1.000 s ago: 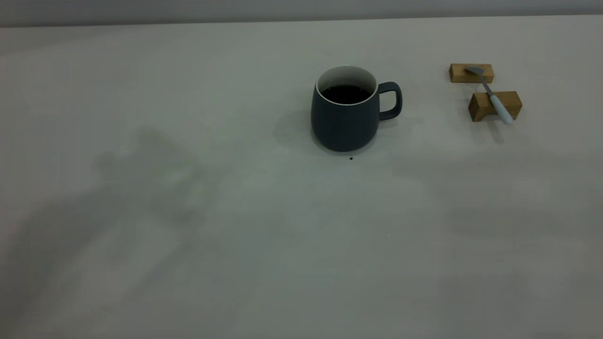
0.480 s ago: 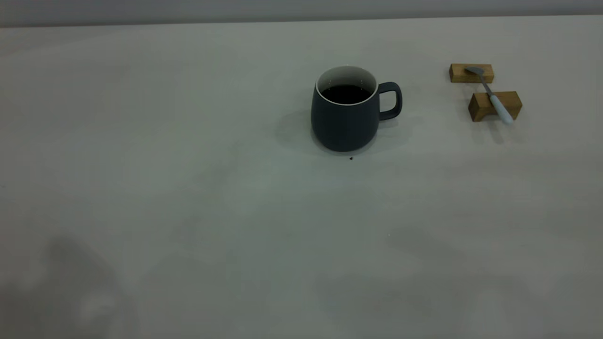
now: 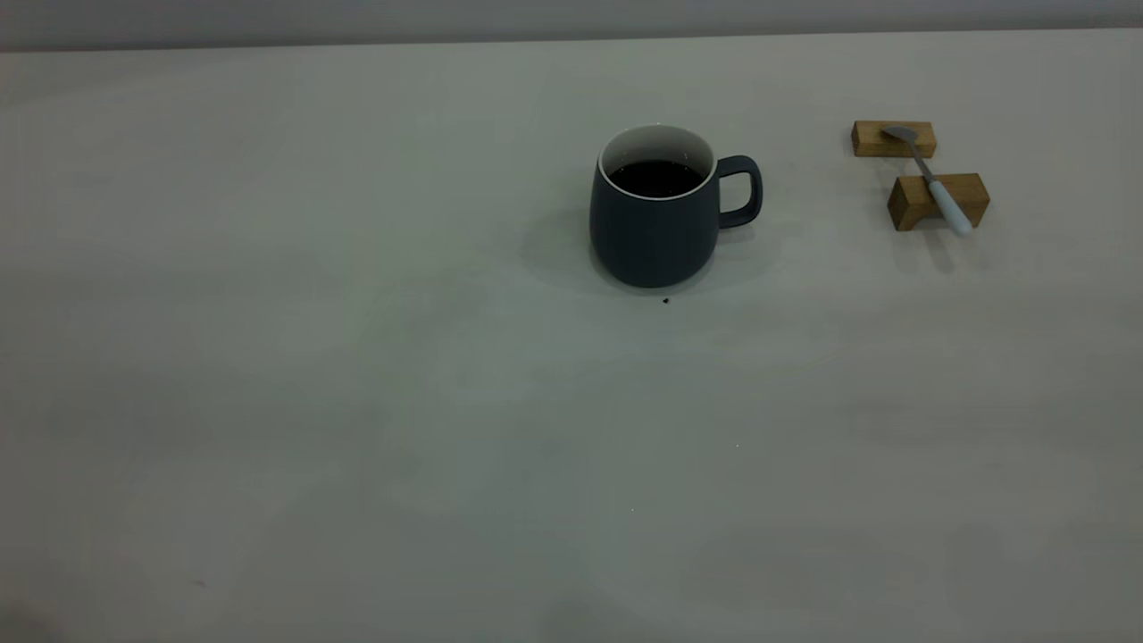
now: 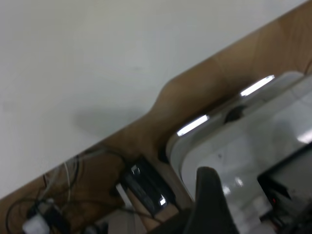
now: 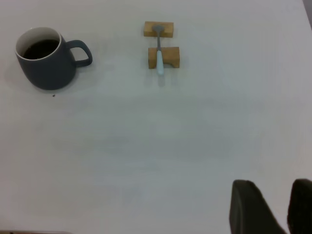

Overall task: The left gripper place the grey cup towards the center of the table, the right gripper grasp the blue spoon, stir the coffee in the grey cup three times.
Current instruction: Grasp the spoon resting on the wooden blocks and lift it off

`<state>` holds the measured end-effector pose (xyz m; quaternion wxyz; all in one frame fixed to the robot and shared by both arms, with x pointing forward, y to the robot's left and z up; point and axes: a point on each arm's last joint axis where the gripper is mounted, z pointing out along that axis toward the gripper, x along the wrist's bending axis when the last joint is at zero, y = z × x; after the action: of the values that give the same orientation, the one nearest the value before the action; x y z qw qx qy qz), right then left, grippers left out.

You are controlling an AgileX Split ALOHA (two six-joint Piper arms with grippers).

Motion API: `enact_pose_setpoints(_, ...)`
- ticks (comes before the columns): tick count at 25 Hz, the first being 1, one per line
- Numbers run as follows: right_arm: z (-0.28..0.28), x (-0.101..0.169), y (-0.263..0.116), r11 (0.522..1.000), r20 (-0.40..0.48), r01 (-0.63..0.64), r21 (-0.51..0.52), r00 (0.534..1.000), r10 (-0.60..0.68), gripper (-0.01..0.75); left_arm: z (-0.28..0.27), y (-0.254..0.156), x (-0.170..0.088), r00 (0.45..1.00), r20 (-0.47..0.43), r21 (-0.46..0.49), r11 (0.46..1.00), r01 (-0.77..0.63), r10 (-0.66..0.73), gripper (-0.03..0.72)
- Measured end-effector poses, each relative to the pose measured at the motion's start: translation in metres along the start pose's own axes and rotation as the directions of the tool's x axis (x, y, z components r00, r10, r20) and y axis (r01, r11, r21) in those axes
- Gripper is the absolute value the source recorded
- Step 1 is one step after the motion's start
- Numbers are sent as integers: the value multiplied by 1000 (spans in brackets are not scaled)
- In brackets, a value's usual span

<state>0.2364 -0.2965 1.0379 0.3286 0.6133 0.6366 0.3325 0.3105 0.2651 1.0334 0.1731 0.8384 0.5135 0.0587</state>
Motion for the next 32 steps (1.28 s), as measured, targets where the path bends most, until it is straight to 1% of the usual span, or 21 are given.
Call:
enact_pose_setpoints(6, 0, 0, 0, 1000, 0, 0, 0, 1000, 0, 237, 0, -23, -2, 1000, -15, -48, 999, -13, 12, 585)
enact_pose_setpoints(12, 0, 0, 0, 1000, 0, 0, 0, 1000, 0, 237, -13, -40, -6, 999, -43, -192, 981, -28, 20, 585)
enact_pose_setpoints(14, 0, 0, 0, 1000, 0, 0, 0, 1000, 0, 237, -17, -46, -6, 998, -64, -237, 972, -5, -11, 585)
enact_pose_setpoints(17, 0, 0, 0, 1000, 0, 0, 0, 1000, 0, 237, -21, -52, -5, 990, -106, -295, 954, 58, -93, 585)
enact_pose_setpoints(21, 0, 0, 0, 1000, 0, 0, 0, 1000, 0, 237, -24, -59, -6, 964, -160, -355, 923, 146, -214, 585)
enact_pose_setpoints(23, 0, 0, 0, 1000, 0, 0, 0, 1000, 0, 237, -25, -63, -7, 950, -180, -388, 906, 169, -254, 585)
enact_pose_setpoints(26, 0, 0, 0, 1000, 0, 0, 0, 1000, 0, 237, -27, -70, -11, 938, -201, -441, 881, 171, -283, 585)
enact_pose_setpoints(30, 0, 0, 0, 1000, 0, 0, 0, 1000, 0, 237, -30, -82, -18, 935, -219, -522, 843, 129, -279, 585)
enact_pose_setpoints(32, 0, 0, 0, 1000, 0, 0, 0, 1000, 0, 237, -30, -85, -20, 935, -222, -532, 838, 123, -278, 585)
